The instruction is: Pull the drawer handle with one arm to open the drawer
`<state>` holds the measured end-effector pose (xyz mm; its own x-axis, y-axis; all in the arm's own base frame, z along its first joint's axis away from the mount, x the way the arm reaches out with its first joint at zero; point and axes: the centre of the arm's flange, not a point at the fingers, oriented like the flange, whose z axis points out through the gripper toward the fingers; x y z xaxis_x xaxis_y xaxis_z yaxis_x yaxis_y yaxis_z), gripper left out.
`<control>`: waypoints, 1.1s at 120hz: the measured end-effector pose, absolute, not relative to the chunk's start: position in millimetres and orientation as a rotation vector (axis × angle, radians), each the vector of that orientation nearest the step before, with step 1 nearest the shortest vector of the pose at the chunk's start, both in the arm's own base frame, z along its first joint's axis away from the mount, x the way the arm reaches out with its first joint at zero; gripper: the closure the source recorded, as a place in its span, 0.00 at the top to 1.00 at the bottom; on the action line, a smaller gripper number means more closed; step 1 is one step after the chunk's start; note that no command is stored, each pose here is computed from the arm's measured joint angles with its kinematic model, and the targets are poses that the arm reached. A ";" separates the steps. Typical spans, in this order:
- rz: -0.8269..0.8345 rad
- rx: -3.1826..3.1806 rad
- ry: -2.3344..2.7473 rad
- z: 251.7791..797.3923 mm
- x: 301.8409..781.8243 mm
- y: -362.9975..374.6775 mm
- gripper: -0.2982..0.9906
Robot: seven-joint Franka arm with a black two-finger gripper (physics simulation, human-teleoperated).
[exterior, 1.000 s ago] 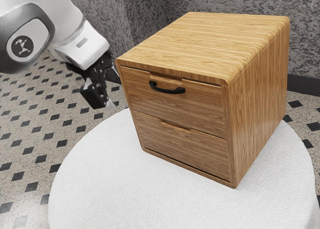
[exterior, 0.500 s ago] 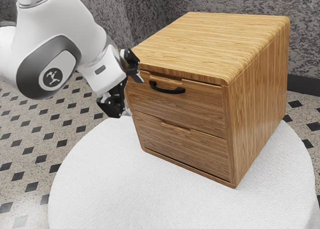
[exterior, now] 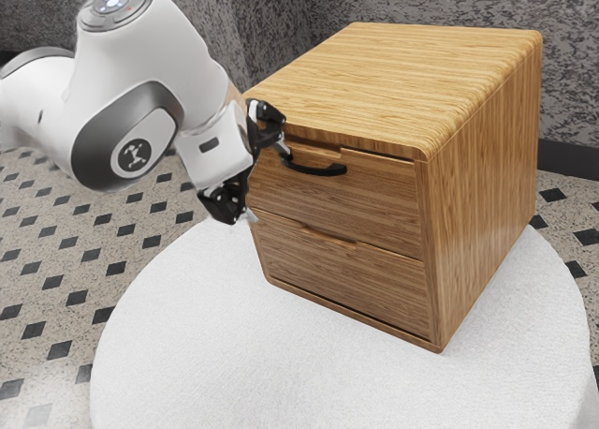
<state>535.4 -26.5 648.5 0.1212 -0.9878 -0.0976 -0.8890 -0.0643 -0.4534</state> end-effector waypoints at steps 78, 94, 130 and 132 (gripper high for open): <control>-0.313 -1.923 1.928 632.5 488.9 -43.7 0.59; -0.392 -1.909 1.885 644.8 407.6 -24.6 0.34; -0.550 -2.293 1.548 692.3 293.0 74.7 0.69; -0.542 -2.329 1.528 695.1 290.1 69.9 0.69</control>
